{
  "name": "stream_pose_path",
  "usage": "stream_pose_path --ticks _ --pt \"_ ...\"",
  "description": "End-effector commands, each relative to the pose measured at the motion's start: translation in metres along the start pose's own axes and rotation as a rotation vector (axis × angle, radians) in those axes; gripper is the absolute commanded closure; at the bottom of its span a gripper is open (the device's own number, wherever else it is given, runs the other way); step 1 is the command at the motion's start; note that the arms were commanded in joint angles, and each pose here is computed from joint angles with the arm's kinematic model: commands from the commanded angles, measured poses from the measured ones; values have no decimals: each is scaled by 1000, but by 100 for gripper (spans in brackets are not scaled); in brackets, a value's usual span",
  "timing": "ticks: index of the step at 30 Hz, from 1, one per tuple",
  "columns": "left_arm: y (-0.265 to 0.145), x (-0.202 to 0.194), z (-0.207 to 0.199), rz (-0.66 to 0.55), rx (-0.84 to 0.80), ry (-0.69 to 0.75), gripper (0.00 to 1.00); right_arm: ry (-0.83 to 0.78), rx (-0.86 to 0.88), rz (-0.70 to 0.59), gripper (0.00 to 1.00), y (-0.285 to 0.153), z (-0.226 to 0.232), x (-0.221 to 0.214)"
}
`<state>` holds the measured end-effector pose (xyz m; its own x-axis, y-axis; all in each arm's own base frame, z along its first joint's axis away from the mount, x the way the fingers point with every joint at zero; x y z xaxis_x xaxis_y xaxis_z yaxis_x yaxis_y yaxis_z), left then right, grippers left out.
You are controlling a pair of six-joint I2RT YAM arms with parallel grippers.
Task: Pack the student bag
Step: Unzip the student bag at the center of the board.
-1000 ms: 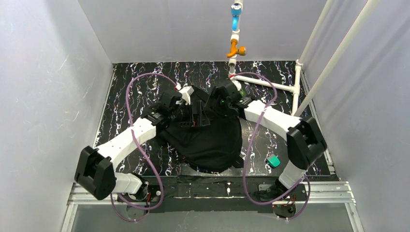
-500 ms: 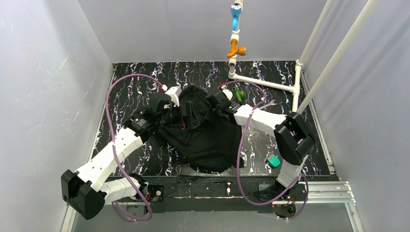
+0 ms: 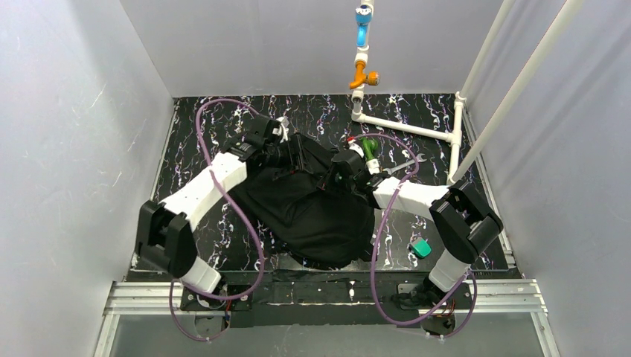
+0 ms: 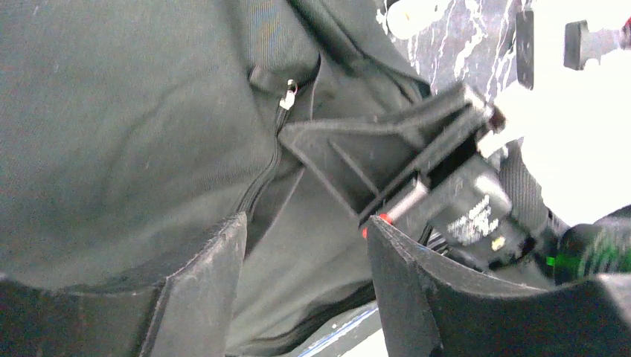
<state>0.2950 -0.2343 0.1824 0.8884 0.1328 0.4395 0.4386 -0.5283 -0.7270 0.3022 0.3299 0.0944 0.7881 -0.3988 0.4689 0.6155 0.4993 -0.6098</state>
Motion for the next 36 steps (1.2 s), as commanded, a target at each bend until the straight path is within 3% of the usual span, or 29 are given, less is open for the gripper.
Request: stream_pose_path --ticks 1,6,12,16,20,25,30,33,36 --pt "15 16 -20 69 -91 -62 43 -14 157 -37 99 -9 33 14" --pt "47 18 -14 115 -75 -95 44 -11 176 -31 99 -11 35 13" --pt "68 27 5 76 19 50 41 -6 203 -31 99 -14 40 15" --pt "79 26 14 83 55 64 40 -5 210 -28 99 -15 41 15" --pt "92 22 5 106 -15 13 50 -4 216 -26 99 -16 42 15" --pt "99 27 13 85 55 -38 60 0 223 -21 99 -17 43 14" --pt "100 27 31 71 188 -104 64 2 222 -10 99 -15 42 12" --pt "103 22 39 82 253 -159 58 4 221 -11 99 -15 42 12" --pt "105 21 47 77 313 -218 59 9 221 -8 99 -14 42 11"
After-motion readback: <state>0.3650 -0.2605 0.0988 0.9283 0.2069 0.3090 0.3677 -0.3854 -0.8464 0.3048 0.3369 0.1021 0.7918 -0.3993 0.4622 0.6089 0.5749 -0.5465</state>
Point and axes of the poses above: each gripper's point midway between its finger pads, its own y axis out along the fingers, its own z axis along the line the jaws close on, x = y × z, the point moved 1 cm from there along -y, back along the fingers, and after that the axes turned 3 degrees about y, right-handed, at the moved point
